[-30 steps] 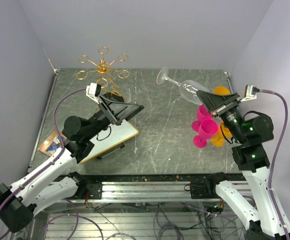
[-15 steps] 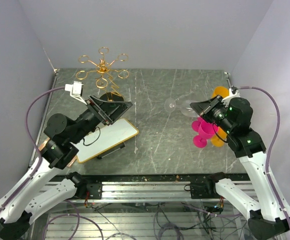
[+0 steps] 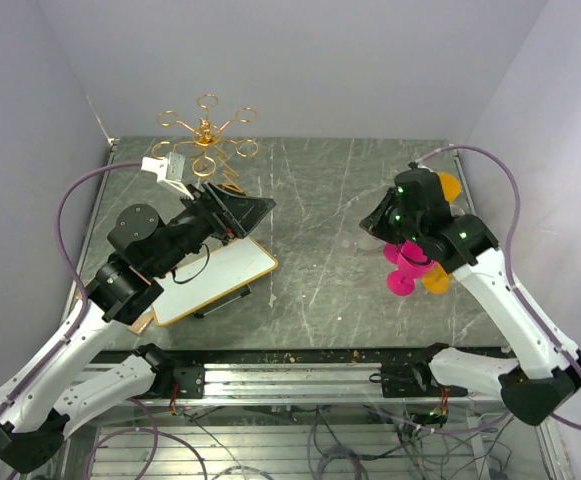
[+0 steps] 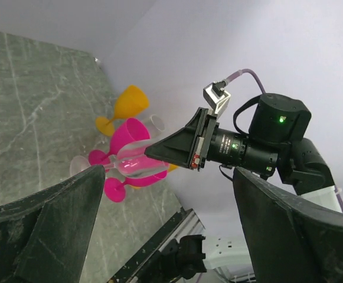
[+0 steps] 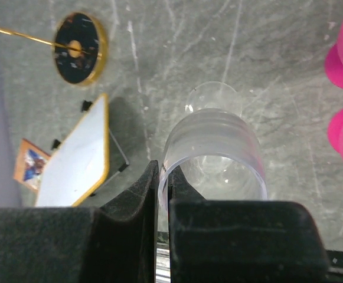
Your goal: Take the wine glass off the wine glass rack
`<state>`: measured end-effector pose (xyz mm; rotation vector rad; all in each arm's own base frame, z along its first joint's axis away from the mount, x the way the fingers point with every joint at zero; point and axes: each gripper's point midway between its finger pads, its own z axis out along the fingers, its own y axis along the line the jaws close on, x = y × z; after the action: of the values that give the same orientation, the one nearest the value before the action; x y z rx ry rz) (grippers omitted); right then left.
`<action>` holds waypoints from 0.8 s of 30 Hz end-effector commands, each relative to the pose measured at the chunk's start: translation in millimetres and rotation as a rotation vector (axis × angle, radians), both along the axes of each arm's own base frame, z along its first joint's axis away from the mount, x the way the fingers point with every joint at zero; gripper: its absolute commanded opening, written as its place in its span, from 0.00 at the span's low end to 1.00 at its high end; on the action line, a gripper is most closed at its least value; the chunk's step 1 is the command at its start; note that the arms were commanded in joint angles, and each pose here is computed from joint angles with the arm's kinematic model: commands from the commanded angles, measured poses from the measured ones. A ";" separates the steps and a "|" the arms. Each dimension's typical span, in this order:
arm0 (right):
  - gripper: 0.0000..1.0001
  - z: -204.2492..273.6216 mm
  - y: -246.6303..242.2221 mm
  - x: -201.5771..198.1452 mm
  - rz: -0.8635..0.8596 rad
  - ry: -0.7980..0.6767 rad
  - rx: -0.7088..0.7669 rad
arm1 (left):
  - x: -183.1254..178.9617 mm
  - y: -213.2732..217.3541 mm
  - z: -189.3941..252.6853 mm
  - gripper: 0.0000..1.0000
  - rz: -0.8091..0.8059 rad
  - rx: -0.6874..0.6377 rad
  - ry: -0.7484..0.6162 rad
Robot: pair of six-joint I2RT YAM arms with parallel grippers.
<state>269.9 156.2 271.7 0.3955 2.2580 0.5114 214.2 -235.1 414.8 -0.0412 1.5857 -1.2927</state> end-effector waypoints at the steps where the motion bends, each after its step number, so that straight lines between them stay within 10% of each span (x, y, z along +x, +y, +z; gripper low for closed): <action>1: 0.00 -18.8 -16.8 -9.3 -0.068 0.107 -0.167 | 4.3 11.2 18.7 0.99 0.067 0.032 -0.072; 24: 0.00 -85.2 -9.0 20.8 -0.196 0.166 -0.279 | -7.1 24.6 28.1 0.99 0.083 0.045 -0.123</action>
<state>275.8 146.6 172.6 0.4863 2.4744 0.0389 207.6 -213.0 434.9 -0.0021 1.5245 -1.1785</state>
